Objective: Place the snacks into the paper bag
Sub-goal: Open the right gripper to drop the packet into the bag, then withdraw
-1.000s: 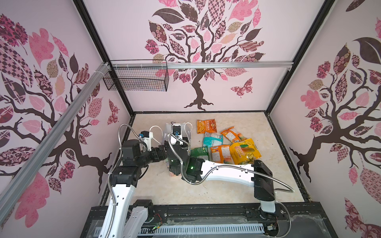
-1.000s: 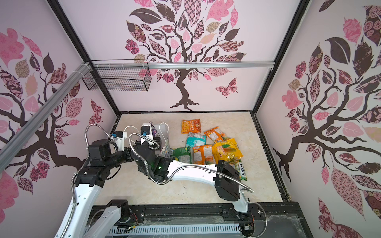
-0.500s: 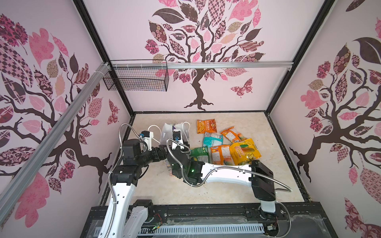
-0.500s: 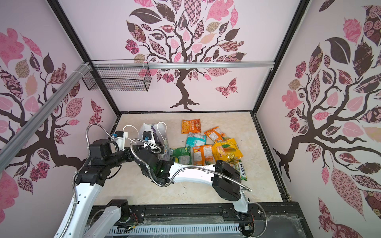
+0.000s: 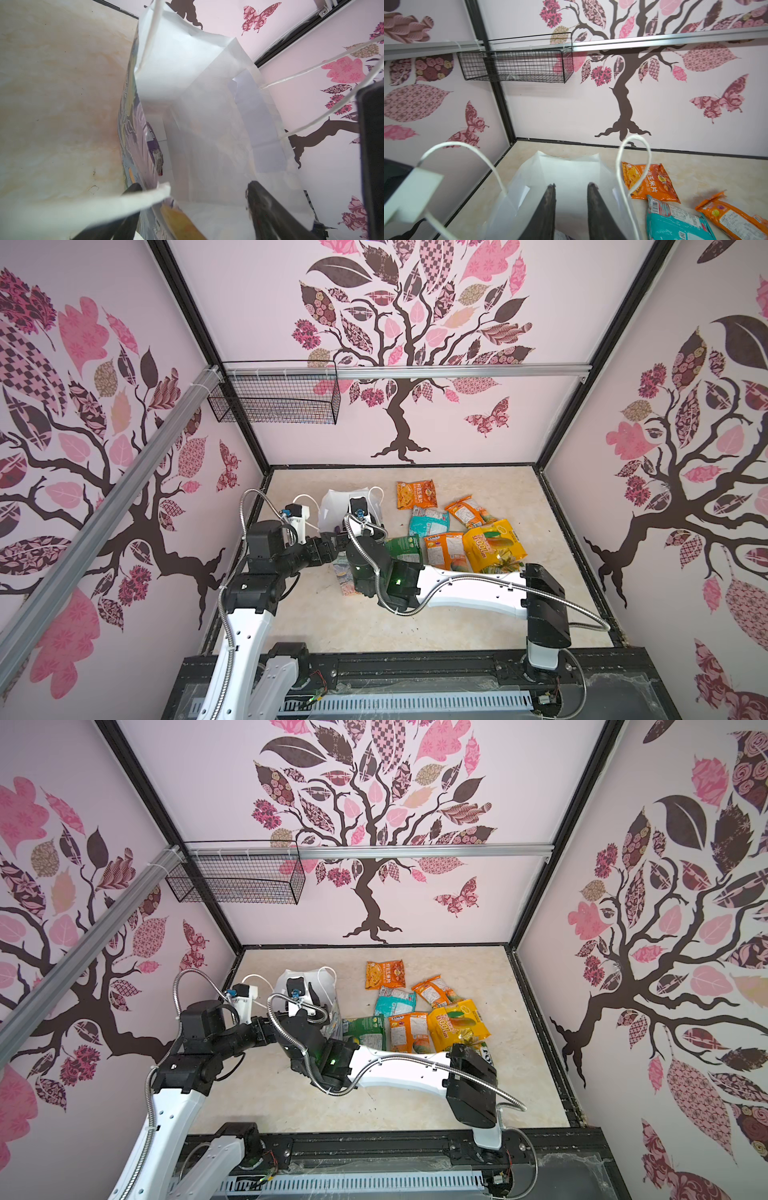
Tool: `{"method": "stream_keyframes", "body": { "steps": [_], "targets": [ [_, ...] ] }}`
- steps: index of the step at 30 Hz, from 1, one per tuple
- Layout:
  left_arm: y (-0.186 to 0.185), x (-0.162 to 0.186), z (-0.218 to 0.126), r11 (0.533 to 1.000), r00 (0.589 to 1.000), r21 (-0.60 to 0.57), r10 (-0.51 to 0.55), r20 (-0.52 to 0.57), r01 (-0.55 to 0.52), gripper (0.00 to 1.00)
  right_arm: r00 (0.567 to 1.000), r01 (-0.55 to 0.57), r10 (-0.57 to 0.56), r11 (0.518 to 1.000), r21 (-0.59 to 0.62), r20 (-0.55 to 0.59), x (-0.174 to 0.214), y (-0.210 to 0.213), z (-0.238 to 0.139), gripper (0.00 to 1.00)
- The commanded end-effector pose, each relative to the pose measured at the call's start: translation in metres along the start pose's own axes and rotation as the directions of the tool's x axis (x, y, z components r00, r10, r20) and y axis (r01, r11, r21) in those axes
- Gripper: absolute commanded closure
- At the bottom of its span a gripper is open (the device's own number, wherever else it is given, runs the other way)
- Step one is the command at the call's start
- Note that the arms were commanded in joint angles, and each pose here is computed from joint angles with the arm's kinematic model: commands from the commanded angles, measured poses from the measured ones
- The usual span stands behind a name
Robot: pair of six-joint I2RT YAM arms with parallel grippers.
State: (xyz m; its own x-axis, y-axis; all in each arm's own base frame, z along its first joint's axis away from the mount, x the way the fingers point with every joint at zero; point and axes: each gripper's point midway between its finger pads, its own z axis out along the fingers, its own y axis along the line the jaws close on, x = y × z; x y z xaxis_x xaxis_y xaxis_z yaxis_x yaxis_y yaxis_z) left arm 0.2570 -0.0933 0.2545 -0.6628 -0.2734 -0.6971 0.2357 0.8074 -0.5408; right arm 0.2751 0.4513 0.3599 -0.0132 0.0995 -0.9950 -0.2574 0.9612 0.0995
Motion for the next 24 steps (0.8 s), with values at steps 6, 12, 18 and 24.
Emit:
{"method": "stream_keyframes", "body": {
  "steps": [6,12,18,24],
  "targets": [
    [0.007,0.002,-0.009,0.998,0.999,-0.056,0.023,0.029,-0.022,0.21,0.993,-0.106,0.09,0.962,-0.253,-0.072,-0.07,0.005,-0.048,0.7],
    [0.01,-0.004,-0.023,0.993,0.994,-0.114,0.046,0.095,-0.035,0.22,0.977,-0.112,0.042,0.936,-0.334,-0.209,-0.069,-0.03,-0.084,0.69],
    [0.011,-0.007,-0.034,0.988,0.988,-0.146,0.066,0.14,-0.046,0.22,0.938,-0.148,0.035,0.941,-0.304,-0.346,-0.034,-0.095,-0.122,0.67],
    [0.014,-0.008,-0.038,0.984,0.985,-0.172,0.072,0.159,-0.044,0.22,0.874,-0.152,0.059,0.976,-0.156,-0.482,0.028,-0.162,-0.146,0.65]
  ]
}}
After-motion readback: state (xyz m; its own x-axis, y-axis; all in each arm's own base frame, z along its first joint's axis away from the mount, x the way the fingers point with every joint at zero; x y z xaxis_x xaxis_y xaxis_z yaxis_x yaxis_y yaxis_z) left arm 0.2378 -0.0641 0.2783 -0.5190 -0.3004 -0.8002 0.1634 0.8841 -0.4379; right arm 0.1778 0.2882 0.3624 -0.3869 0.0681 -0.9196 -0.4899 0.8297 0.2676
